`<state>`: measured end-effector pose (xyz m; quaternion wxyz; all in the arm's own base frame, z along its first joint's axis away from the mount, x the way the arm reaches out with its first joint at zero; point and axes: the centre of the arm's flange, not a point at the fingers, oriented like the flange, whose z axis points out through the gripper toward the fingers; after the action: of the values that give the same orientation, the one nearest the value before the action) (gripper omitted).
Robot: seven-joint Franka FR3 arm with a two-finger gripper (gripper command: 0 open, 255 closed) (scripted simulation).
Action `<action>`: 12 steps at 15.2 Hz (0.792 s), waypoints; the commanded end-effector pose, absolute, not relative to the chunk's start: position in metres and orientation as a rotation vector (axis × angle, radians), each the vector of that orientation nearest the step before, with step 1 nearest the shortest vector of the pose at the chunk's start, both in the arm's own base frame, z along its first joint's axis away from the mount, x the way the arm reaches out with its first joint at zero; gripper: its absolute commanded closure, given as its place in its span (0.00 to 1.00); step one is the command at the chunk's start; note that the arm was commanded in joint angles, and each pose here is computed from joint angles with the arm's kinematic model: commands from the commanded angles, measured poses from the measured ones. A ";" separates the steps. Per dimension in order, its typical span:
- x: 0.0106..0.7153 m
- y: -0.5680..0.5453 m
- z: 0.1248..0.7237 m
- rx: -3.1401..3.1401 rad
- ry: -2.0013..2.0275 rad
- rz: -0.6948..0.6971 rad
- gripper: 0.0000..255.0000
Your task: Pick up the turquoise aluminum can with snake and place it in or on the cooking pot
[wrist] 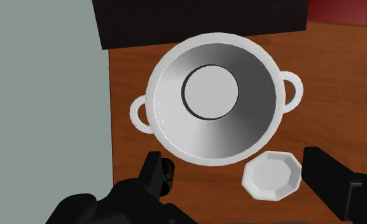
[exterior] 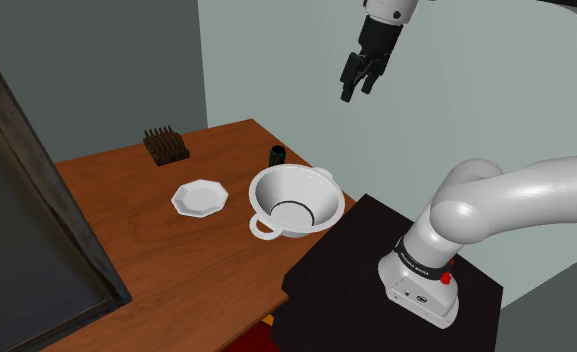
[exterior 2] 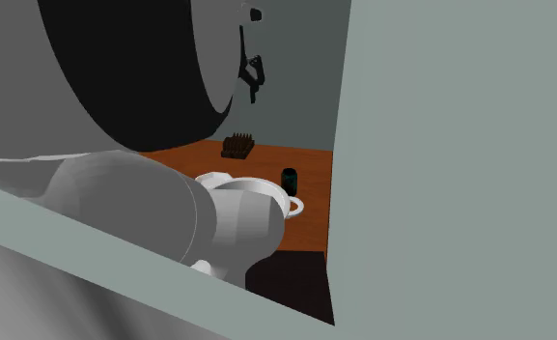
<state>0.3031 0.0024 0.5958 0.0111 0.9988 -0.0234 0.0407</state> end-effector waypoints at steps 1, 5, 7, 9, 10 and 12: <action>0.303 0.002 0.596 3.116 -0.073 0.127 0.00; 0.338 -0.015 0.559 3.119 -0.049 0.114 0.00; 0.355 -0.024 0.540 3.121 -0.037 0.107 0.00; 0.372 -0.032 0.522 3.122 -0.025 0.101 0.00; 0.381 -0.036 0.512 3.123 -0.019 0.098 0.00; 0.398 -0.045 0.493 3.124 -0.007 0.091 0.00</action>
<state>0.3895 -0.0412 0.5012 0.0080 0.9995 -0.0045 0.0295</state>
